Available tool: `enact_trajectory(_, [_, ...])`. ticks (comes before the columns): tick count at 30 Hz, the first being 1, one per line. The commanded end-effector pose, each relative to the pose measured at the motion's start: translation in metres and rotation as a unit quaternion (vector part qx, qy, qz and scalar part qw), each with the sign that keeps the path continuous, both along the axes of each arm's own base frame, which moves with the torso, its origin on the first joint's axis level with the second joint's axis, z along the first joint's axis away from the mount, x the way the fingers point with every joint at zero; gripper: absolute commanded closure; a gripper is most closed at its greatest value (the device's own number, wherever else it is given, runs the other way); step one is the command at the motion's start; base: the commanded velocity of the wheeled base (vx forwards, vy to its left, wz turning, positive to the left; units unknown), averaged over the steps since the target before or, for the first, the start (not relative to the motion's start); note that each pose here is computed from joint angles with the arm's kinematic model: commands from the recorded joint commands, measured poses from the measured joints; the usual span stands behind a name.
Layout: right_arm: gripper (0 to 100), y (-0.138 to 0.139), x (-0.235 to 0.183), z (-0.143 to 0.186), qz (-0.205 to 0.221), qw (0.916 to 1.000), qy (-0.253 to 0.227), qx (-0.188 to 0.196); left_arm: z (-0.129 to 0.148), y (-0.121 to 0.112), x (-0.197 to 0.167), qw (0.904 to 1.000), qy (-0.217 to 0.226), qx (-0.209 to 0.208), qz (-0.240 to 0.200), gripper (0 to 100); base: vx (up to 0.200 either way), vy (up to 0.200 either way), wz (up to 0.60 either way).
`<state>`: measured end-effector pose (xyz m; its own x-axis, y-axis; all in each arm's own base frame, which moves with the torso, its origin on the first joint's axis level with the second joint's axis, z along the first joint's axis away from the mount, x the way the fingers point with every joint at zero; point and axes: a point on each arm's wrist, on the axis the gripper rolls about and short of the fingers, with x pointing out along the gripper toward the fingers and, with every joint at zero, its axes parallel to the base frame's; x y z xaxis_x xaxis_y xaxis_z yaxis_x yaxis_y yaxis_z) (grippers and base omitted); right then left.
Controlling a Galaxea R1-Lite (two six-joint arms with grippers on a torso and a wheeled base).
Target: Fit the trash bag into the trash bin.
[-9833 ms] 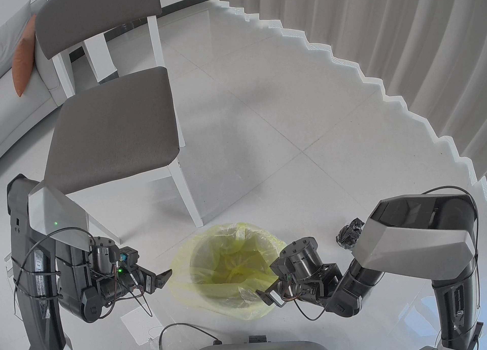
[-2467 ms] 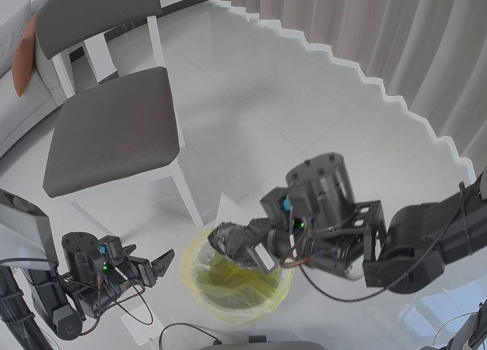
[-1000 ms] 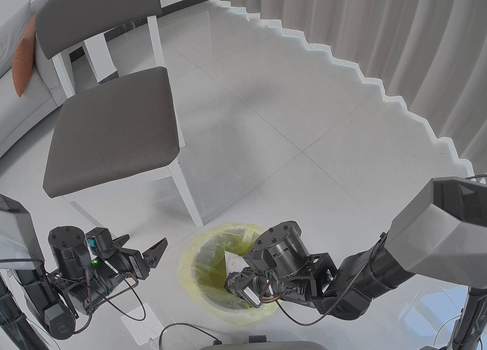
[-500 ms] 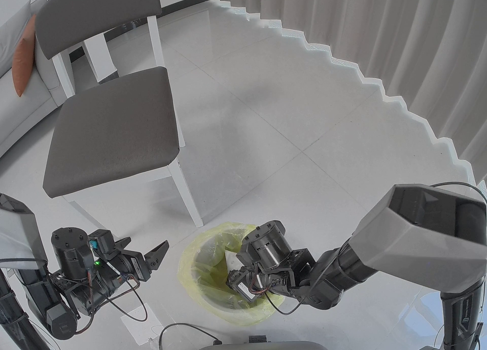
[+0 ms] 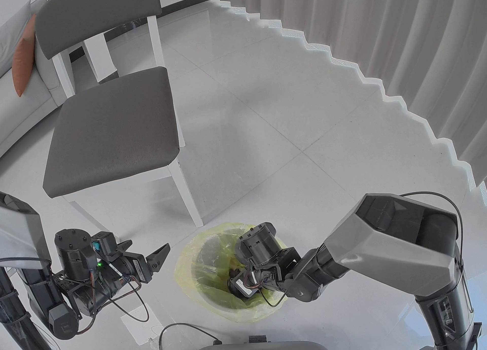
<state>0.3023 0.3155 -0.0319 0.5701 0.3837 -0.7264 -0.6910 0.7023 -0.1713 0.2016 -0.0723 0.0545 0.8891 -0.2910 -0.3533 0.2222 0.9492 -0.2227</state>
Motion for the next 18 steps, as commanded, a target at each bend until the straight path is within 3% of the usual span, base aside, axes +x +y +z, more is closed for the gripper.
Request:
enact_trajectory(1, [0, -0.003, 0.002, 0.007, -0.003, 1.0000, -0.006, 0.004, -0.002, 0.001, -0.003, 1.0000, 0.005, 0.001, 0.001, 0, 0.000, 0.000, 0.00])
enact_trajectory(7, [0, -0.012, 0.000, 0.044, -0.011, 0.9992, -0.027, 0.028, -0.003, 0.000, -0.003, 1.0000, 0.007, 0.002, 0.000, 0, 0.000, 0.000, 0.00])
enact_trajectory(10, [0, -0.026, -0.004, 0.079, -0.025, 0.9972, -0.050, 0.049, -0.002, 0.001, -0.003, 1.0000, 0.003, 0.001, 0.002, 0, 0.000, 0.000, 0.00])
enact_trajectory(15, [0, -0.065, -0.011, 0.143, -0.063, 0.9897, -0.096, 0.086, -0.004, 0.000, -0.003, 0.9999, 0.007, 0.008, -0.005, 0, 0.000, 0.000, 0.00])
enact_trajectory(18, [0, -0.097, -0.026, 0.176, -0.102, 0.9814, -0.129, 0.100, -0.030, -0.008, 0.009, 0.9981, 0.050, 0.034, -0.014, 0, 0.000, 0.000, 0.00])
